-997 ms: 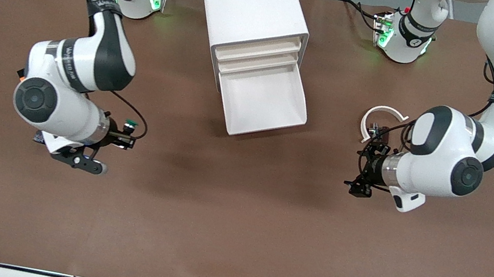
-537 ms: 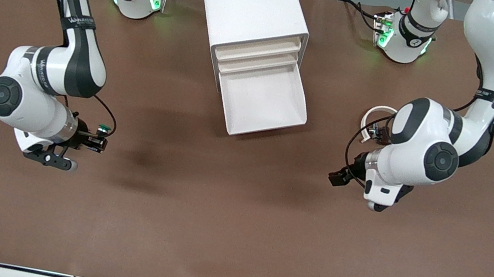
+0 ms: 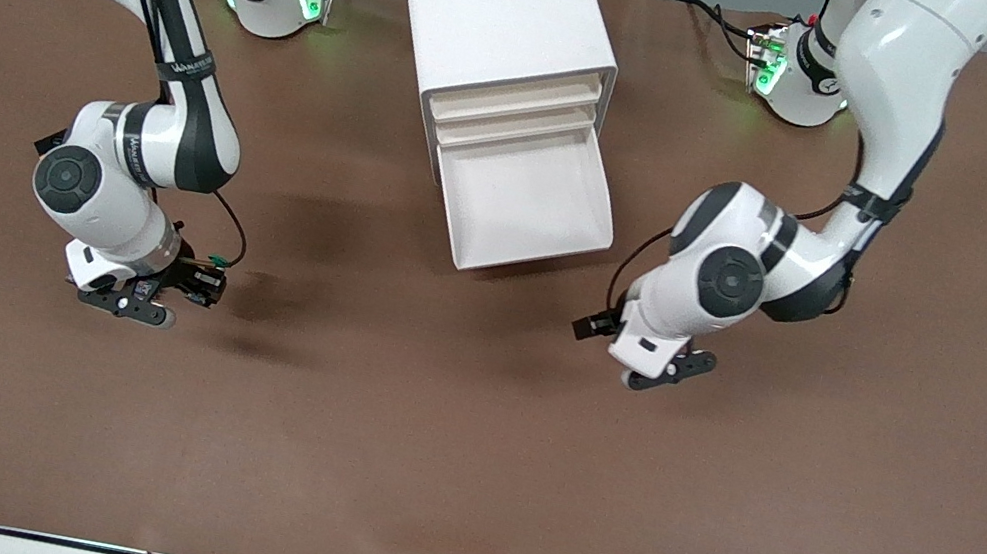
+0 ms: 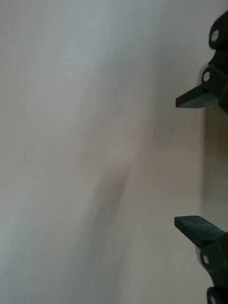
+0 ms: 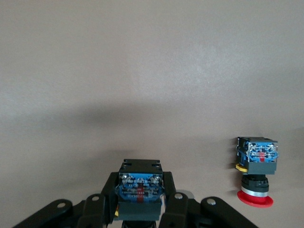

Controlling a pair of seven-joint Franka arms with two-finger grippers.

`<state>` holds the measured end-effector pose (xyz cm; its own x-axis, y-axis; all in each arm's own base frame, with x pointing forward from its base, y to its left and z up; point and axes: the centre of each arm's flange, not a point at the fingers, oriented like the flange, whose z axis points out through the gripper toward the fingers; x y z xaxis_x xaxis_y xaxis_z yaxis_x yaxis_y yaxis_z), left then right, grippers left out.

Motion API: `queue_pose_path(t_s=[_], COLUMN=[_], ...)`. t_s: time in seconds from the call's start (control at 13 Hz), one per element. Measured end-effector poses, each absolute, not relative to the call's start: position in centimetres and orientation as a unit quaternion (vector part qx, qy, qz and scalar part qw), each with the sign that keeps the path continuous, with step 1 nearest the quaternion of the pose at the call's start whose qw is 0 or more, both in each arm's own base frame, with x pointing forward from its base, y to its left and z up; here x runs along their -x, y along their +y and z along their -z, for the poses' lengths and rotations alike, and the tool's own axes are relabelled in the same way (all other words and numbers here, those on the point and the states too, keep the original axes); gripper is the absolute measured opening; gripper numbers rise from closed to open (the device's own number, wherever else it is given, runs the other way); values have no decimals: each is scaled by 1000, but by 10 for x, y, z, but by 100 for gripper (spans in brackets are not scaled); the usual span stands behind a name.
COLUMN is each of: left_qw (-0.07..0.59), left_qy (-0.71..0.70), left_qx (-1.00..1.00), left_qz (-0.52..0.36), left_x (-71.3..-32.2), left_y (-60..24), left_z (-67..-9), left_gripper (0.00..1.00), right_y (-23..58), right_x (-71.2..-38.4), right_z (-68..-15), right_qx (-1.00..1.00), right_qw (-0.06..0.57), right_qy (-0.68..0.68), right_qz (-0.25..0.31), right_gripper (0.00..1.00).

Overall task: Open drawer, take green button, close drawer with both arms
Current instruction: 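Place the green button beside the red button while the left gripper pushes the drawer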

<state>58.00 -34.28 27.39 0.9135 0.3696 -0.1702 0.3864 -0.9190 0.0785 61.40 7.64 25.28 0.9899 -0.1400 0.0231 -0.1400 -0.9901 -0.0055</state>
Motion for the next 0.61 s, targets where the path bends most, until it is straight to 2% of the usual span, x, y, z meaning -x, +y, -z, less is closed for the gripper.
queue_pose_path(t_s=[0.31, 0.61], left_qw=[30, 23], left_qy=[174, 165], left_qx=[-982, -984], left_qz=[68, 67], left_x=[-552, -523], left_y=[-393, -432], left_z=[-247, -247], left_gripper=[100, 100], right_y=[68, 52], right_x=[-612, -609], right_z=[-224, -189], right_qx=[998, 998], right_qw=[-13, -34], right_qy=[62, 54], right_qz=[17, 13], right_gripper=[41, 41])
